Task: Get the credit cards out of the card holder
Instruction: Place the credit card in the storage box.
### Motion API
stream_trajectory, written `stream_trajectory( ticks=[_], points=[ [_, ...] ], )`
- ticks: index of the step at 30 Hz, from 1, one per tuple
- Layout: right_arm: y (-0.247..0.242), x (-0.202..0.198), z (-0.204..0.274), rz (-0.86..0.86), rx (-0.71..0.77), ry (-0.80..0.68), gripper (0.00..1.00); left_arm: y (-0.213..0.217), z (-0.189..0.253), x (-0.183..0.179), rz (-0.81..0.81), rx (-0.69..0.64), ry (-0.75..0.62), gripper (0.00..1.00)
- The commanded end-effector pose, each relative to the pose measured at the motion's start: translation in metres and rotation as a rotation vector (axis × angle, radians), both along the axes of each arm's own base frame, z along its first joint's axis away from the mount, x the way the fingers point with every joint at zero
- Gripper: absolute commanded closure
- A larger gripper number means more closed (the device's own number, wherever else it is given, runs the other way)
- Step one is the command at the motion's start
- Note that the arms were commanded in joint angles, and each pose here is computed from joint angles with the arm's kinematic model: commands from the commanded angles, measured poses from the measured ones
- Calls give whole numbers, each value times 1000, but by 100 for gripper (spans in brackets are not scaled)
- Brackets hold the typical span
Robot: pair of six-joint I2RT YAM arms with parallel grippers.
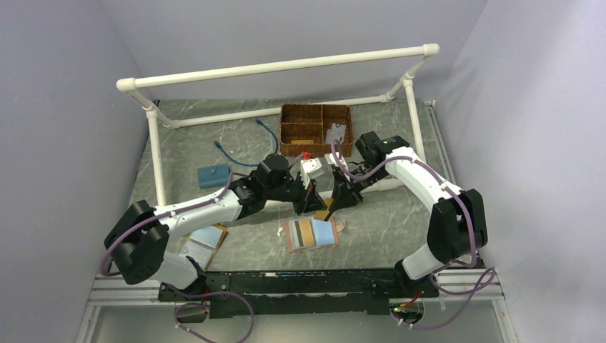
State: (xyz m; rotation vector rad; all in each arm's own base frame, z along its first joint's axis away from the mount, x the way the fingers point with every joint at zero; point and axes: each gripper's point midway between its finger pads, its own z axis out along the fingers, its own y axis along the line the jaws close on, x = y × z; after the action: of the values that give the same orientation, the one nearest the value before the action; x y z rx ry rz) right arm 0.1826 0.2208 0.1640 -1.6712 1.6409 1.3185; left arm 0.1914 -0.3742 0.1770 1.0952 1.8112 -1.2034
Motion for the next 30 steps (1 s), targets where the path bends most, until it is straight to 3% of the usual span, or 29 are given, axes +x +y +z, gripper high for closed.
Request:
stream_trajectory(
  ticks=[1,3,4,10,14,17,22,30],
  points=[
    [7,-6,20,42,92,-7,93,0,8,2,18,-45,-27,100],
    [7,-10,22,53,99,-1,100,3,7,5,53,-41,-15,99],
    [7,-10,23,58,102,-7,100,5,6,8,79,-37,-6,94],
    [5,0,25,45,51,-29,100,27,0,22,262,-9,66,38],
    [3,30,27,-2,-50,-64,100,57,-4,33,427,12,103,15],
    [6,61,32,-73,-111,-95,100,84,-8,39,540,59,129,9],
    [20,139,48,-320,-158,-179,100,123,-21,38,722,131,201,8],
    [49,229,64,-647,-83,-136,100,147,-21,24,796,94,223,6]
  ],
)
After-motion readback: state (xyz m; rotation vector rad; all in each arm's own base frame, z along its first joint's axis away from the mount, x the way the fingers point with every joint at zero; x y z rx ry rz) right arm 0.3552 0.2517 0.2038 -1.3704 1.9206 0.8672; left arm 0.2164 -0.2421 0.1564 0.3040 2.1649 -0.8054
